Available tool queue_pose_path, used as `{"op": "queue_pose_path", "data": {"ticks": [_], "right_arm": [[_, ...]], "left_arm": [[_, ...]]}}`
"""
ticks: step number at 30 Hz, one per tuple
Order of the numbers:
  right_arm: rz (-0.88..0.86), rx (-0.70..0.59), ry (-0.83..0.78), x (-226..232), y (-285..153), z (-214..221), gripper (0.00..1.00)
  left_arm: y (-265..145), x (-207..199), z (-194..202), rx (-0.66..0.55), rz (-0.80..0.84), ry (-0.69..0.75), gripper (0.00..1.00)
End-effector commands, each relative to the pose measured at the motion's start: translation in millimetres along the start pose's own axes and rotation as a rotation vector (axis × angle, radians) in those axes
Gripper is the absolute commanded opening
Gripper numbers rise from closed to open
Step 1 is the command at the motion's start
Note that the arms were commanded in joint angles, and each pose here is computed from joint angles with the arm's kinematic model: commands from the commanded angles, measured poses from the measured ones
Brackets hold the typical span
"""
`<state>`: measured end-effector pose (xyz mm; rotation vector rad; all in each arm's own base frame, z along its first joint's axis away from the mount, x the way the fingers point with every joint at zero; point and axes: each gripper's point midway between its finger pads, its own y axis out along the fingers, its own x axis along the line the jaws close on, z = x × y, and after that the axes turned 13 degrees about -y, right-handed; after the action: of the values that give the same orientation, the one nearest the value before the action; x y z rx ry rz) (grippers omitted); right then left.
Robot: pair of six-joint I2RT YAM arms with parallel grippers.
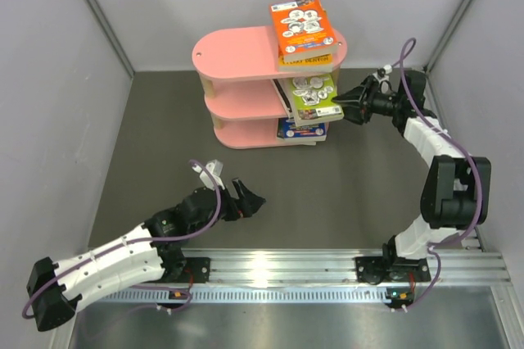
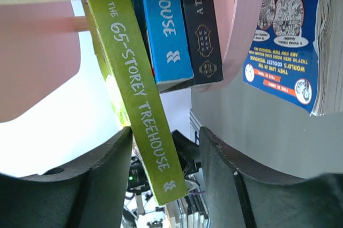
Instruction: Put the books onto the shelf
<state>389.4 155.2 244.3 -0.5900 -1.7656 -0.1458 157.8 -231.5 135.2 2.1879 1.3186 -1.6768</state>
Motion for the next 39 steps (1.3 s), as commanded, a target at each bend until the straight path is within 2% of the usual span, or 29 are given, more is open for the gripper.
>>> {"op": "queue_pose_path", "data": {"ticks": [1,6,7,8,10,11,14,23,31,33,34,35,39], "right_arm": [[0.001,-0.012,-0.062,12.1,-12.5,2.2,0.51],[-0.007,-0.018,-0.073,20.8,-17.4,3.1,0.45],[-0.011,-0.017,-0.077,23.3,-18.2,3.4,0.41],[-0.014,-0.02,-0.083,26.4,-18.9,2.7,0.28],[-0.018,-0.026,-0.089,31.7,-20.8,1.5,0.17],[-0.021,-0.031,-0.091,35.6,-21.3,-0.6,0.08],[-0.028,-0.049,-0.105,46.0,-22.3,-9.5,0.0],[-0.056,-0.105,-0.112,66.1,-13.4,-51.3,0.0],[-0.055,-0.105,-0.073,56.0,8.1,-69.0,0.0],[-0.055,-0.102,-0.077,53.8,11.2,-69.5,0.16],[-0.057,-0.1,-0.083,54.6,11.4,-68.7,0.27],[-0.053,-0.099,-0.082,51.9,11.5,-67.0,0.52],[-0.051,-0.099,-0.107,53.5,4.9,-57.8,0.83]], "left_arm": [[2.0,-11.0,-2.5,-0.015,0.052,-0.01,0.96],[3.3,-11.4,-1.4,-0.011,0.056,-0.014,0.96],[3.6,-10.1,-0.8,-0.01,0.053,-0.014,0.96],[3.7,-9.7,-0.6,-0.01,0.053,-0.014,0.96],[3.8,-9.1,-0.4,-0.01,0.053,-0.016,0.96],[3.9,-9.1,-0.3,-0.011,0.055,-0.016,0.96],[4.2,-7.5,0.4,-0.01,0.053,-0.018,0.96],[5.0,-4.0,1.1,-0.011,0.046,-0.013,0.96],[3.7,-0.9,0.0,-0.021,0.044,-0.015,0.96],[3.3,-0.4,-0.2,-0.022,0.042,-0.015,0.96],[3.2,0.1,-0.3,-0.023,0.04,-0.016,0.96],[2.8,-0.1,0.1,-0.02,0.041,-0.018,0.96],[1.7,0.0,0.0,-0.021,0.043,-0.023,0.96]]}}
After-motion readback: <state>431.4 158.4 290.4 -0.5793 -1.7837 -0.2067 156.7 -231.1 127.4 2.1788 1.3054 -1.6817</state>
